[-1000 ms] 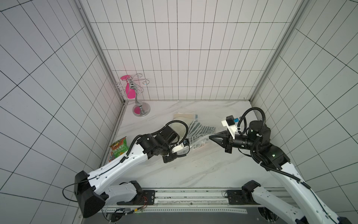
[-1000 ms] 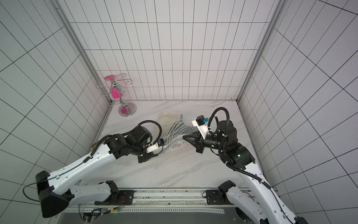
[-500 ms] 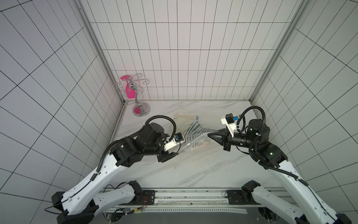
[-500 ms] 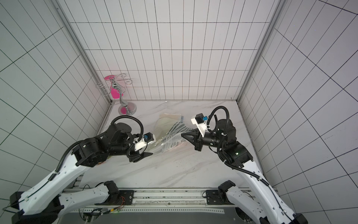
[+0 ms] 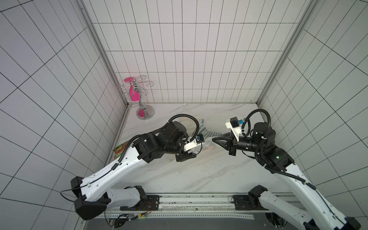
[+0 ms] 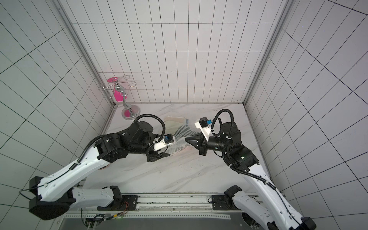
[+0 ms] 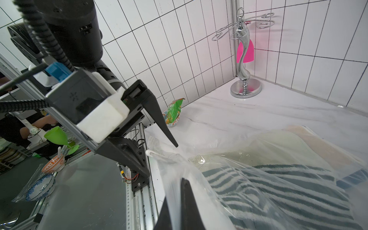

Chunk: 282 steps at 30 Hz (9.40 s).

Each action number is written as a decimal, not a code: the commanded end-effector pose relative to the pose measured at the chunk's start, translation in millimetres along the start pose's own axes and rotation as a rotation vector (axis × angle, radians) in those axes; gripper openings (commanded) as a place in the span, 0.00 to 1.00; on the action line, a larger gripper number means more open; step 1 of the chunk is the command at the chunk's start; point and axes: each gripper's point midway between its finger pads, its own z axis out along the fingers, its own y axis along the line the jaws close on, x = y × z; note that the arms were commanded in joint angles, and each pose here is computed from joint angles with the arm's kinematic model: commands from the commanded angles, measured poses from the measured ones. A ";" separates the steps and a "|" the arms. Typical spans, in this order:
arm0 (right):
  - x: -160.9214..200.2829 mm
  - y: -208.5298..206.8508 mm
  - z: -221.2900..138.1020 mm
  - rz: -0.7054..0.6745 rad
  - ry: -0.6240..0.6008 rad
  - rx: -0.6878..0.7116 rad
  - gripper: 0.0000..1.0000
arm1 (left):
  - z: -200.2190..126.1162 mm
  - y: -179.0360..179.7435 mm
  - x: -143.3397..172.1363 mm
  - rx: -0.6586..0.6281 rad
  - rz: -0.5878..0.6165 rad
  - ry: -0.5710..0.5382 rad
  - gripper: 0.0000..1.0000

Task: Place the folded towel into the vacuum bag
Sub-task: Close the vacuum bag at the center of the board.

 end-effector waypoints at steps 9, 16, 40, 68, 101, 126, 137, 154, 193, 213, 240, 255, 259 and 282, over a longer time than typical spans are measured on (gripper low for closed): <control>-15.0 12.8 -1.5 -0.057 -0.051 -0.037 0.00 | -1.5 14.9 -11.9 -0.079 -0.021 -0.044 0.25; -20.8 10.1 -5.8 -0.069 -0.070 0.003 0.00 | -2.8 10.2 0.5 -0.078 -0.028 -0.031 0.07; -55.1 16.3 -40.9 -0.080 -0.187 0.049 0.00 | -3.0 -3.0 117.3 -0.054 -0.019 0.307 0.02; -56.5 -9.0 -47.0 -0.023 -0.194 0.108 0.00 | -13.0 -7.2 155.5 -0.073 -0.098 0.377 0.01; 20.9 30.9 51.5 -0.141 0.426 0.096 0.56 | -10.9 -1.3 21.3 0.025 0.022 -0.243 0.00; 92.5 4.5 71.0 -0.153 0.589 0.099 0.48 | -11.9 -4.3 9.3 0.119 0.024 -0.290 0.00; 79.8 13.5 61.0 -0.267 0.525 0.067 0.00 | 4.7 -6.1 31.8 0.171 0.010 -0.130 0.00; 86.2 39.1 17.8 -0.282 0.507 -0.019 0.00 | -4.1 6.8 141.9 0.032 0.054 0.412 0.07; 26.2 -34.0 -59.8 -0.056 0.377 0.386 0.00 | -31.6 -21.3 218.4 0.034 -0.036 0.693 0.06; 18.0 -57.4 -64.6 -0.026 0.382 0.526 0.00 | -48.3 -30.5 248.6 -0.023 -0.043 0.709 0.05; 21.0 -118.4 -102.2 0.112 0.357 0.813 0.00 | -36.3 -15.4 249.8 -0.020 -0.076 0.763 0.05; 24.4 -112.2 -97.5 0.133 0.316 0.751 0.00 | -34.9 4.2 246.4 -0.091 -0.055 0.788 0.19; 21.8 -82.5 -65.5 0.077 0.321 0.600 0.00 | -30.7 18.8 226.7 -0.129 -0.044 0.728 0.23; 137.2 14.0 -20.2 0.294 0.614 0.180 0.15 | -90.7 65.6 49.8 -0.351 -0.183 -0.013 0.45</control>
